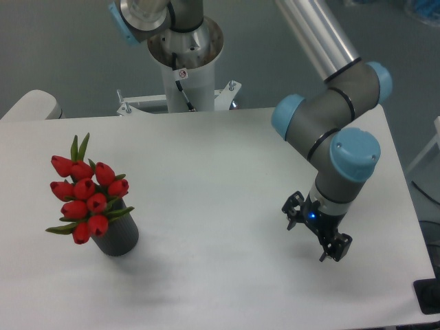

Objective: Insert the flowers into the vase

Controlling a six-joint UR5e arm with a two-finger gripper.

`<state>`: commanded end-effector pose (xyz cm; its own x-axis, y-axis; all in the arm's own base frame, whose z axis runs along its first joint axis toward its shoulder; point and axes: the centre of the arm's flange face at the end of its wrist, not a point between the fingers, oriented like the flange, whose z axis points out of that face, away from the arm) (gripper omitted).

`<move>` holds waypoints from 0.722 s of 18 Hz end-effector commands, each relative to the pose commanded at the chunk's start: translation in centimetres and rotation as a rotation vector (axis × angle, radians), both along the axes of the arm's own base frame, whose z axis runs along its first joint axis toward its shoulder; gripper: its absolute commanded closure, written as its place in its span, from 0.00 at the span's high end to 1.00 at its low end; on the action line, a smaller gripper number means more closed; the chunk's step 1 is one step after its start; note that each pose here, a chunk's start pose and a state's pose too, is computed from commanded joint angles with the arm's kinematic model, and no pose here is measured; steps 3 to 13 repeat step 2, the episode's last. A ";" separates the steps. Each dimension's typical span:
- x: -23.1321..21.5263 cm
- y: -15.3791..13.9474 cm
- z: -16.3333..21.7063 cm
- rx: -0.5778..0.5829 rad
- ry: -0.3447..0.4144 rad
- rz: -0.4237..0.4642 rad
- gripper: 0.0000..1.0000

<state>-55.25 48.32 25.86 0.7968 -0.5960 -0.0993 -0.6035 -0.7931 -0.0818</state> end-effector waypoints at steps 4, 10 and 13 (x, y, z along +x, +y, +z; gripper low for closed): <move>-0.1 0.0 0.0 -0.008 0.004 -0.030 1.00; -0.1 0.0 0.0 -0.008 0.004 -0.030 1.00; -0.1 0.0 0.0 -0.008 0.004 -0.030 1.00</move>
